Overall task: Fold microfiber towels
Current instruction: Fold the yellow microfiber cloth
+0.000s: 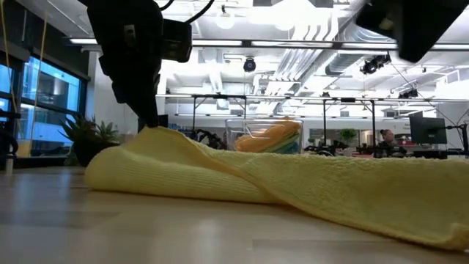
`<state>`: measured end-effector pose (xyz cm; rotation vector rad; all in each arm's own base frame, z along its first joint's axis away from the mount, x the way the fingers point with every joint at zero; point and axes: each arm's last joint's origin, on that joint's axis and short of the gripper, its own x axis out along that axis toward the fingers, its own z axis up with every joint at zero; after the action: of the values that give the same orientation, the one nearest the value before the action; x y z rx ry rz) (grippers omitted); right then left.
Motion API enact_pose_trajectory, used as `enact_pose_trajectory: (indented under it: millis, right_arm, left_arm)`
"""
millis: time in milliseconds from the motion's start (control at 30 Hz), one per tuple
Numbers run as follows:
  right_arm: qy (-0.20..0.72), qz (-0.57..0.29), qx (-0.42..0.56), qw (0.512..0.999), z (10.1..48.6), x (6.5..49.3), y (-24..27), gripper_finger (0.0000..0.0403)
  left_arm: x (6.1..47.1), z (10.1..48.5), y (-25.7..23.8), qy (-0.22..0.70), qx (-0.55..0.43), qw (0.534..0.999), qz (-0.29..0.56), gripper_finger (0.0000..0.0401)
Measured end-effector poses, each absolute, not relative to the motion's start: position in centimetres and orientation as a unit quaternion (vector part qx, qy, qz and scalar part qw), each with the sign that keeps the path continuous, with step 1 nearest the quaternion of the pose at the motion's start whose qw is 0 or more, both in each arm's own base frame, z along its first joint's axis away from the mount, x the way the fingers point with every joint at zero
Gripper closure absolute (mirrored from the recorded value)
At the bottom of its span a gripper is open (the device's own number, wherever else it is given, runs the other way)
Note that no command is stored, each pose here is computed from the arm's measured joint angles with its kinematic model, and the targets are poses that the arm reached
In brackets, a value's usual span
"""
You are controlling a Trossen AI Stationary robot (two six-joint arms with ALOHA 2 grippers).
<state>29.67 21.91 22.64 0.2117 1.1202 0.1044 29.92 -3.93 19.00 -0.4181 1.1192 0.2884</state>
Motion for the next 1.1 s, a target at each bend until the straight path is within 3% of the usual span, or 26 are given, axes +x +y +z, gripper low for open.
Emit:
enact_pose_trajectory:
  millis: [267, 733, 1100]
  right_arm:
    - [0.544, 0.089, -0.018, 0.834, 18.3, 33.7, 26.5, 0.0211]
    - [0.611, 0.045, -0.001, 0.79, 14.8, 34.5, 27.8, 0.0214]
    - [0.612, 0.036, 0.006, 0.79, 14.6, 34.5, 27.8, 0.0311]
  left_arm:
    - [29.9, 19.0, -4.0, 0.529, -0.202, 0.814, 0.126, 0.0401]
    - [29.9, 19.0, -4.0, 0.532, -0.197, 0.815, 0.117, 0.0401]
    - [29.9, 19.0, -4.0, 0.532, -0.197, 0.815, 0.117, 0.0401]
